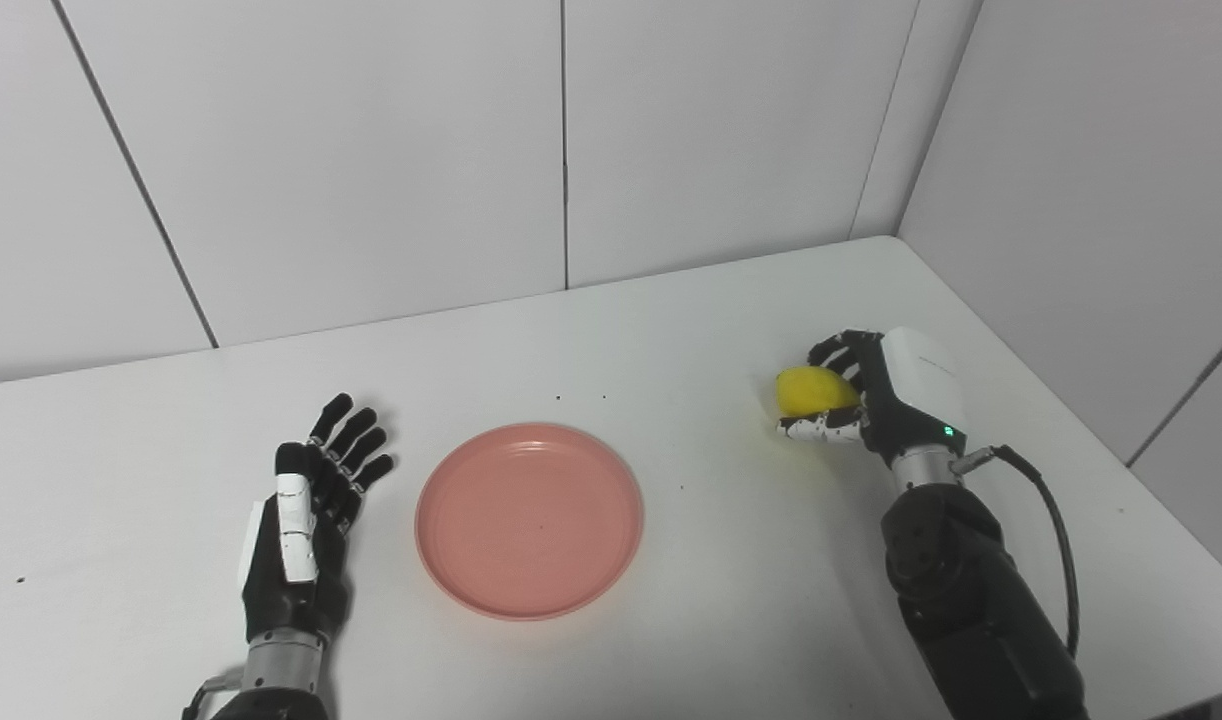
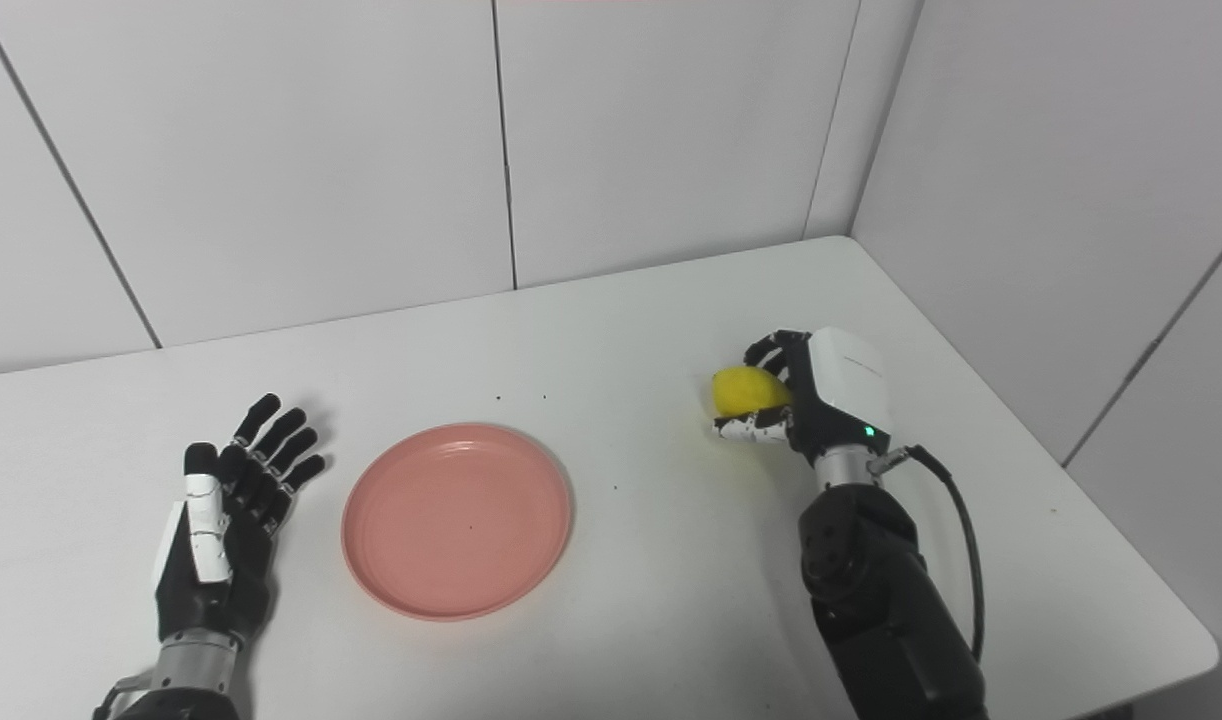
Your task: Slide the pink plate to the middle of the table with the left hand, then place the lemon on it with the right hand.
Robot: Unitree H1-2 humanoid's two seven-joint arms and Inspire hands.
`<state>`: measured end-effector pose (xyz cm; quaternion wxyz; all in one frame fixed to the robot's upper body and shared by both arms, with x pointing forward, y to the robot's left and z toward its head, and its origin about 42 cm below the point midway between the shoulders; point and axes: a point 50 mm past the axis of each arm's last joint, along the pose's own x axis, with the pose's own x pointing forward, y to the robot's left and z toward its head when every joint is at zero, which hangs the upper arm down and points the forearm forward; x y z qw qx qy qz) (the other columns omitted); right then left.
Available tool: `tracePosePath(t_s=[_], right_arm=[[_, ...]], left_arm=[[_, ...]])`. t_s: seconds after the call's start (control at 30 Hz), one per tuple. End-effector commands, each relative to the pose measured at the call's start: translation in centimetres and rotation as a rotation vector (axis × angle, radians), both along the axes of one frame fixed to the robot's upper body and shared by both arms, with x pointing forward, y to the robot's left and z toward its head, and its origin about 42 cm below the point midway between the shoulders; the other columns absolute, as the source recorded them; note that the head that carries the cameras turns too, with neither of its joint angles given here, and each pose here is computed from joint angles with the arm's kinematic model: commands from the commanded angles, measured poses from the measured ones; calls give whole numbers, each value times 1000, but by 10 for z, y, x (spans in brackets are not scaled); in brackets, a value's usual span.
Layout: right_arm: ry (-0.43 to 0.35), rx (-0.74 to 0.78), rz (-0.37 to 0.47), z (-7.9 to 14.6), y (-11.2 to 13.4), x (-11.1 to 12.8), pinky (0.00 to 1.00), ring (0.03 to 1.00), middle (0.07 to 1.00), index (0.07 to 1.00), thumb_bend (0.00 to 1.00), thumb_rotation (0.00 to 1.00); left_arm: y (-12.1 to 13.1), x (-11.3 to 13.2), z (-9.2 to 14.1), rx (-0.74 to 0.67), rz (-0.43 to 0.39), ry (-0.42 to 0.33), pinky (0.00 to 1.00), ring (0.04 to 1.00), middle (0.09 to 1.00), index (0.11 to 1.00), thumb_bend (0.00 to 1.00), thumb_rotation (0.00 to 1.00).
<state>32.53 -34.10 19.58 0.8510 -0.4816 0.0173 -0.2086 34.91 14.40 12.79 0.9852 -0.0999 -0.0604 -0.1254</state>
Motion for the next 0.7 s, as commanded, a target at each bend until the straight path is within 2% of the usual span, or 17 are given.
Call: tracePosePath(t_s=[0.0, 0.17, 0.33, 0.43, 0.57, 0.67], right_arm=[[-128, -13, 20, 28, 5, -1, 357, 395, 468, 538, 515, 0], [-225, 9, 85, 44, 25, -9, 339, 385, 470, 548, 512, 0], [-302, 53, 191, 58, 47, -18, 333, 386, 475, 540, 513, 0], [-319, 60, 234, 64, 60, -22, 336, 389, 480, 539, 513, 0], [-347, 69, 344, 68, 80, -27, 341, 395, 479, 539, 513, 0], [-336, 99, 401, 66, 94, -28, 319, 383, 477, 544, 511, 0]], left_arm=[[-6, -8, -3, -2, -3, 11, 835, 873, 879, 875, 804, 1000], [-15, -11, 3, 3, 1, 16, 852, 885, 888, 887, 795, 1000], [-26, -12, 7, 5, -4, 14, 884, 902, 902, 899, 788, 1000], [-33, -13, 9, 6, -8, 16, 907, 912, 911, 907, 776, 1000], [-42, -12, 10, 6, -6, 16, 936, 925, 923, 923, 773, 1000], [-45, -12, 13, 11, 5, 9, 934, 927, 925, 928, 775, 1000]])
